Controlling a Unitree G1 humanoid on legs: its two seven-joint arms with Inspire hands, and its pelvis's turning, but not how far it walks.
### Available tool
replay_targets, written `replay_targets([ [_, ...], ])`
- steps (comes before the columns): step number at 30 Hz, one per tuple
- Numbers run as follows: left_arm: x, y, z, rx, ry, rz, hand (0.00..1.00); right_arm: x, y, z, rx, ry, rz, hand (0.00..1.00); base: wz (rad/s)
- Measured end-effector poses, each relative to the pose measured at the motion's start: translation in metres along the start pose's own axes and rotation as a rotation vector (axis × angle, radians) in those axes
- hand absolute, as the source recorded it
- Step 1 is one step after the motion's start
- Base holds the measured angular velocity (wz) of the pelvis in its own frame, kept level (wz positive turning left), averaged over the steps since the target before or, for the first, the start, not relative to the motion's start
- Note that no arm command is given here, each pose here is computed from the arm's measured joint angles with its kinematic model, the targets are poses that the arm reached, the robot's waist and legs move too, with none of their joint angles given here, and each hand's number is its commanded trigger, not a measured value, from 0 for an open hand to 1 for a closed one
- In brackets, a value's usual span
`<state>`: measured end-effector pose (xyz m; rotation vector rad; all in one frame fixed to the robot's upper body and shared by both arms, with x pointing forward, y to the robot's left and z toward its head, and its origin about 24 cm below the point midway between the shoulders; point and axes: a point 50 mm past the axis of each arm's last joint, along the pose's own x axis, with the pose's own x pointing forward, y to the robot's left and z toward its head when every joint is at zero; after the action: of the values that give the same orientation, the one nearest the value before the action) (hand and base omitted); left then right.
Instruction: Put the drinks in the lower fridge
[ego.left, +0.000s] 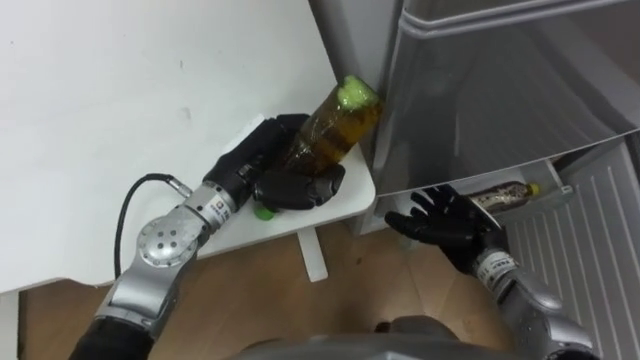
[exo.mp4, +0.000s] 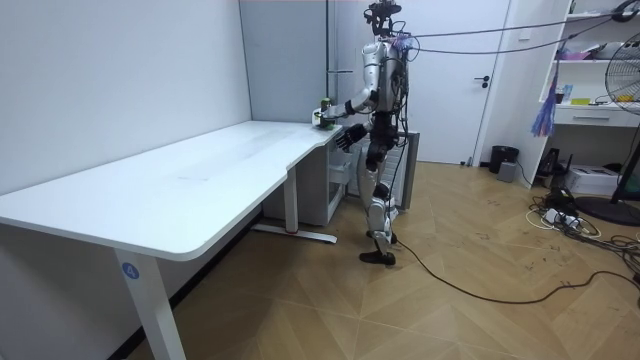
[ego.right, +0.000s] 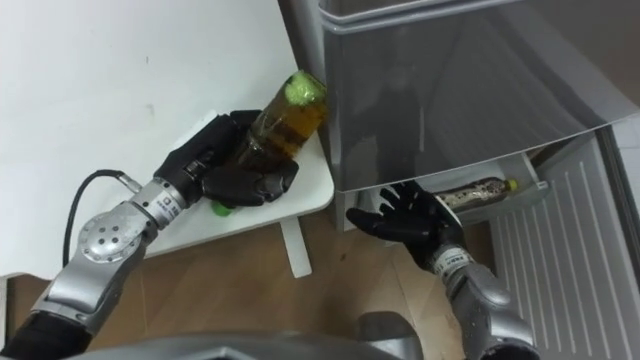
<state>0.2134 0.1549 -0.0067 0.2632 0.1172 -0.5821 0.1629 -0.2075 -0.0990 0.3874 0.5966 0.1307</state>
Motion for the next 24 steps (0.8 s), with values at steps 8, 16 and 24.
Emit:
replay_targets([
  [8, 0.001, 0.0043, -0.0023, 0.001, 0.0, 0.012, 1.0, -0.0019, -0.0013, 0.0047, -0.001, -0.008, 0.036, 0.0, -0.05],
  [16, 0.0015, 0.0048, -0.0009, 0.007, -0.008, 0.008, 1.0, -0.0026, -0.0004, 0.0052, 0.021, -0.008, 0.06, 0.0, 0.0],
  [24, 0.0009, 0.0038, -0.005, 0.004, 0.006, 0.01, 1.0, -0.0071, 0.0003, -0.0014, 0.029, 0.008, 0.1, 0.0, 0.01],
])
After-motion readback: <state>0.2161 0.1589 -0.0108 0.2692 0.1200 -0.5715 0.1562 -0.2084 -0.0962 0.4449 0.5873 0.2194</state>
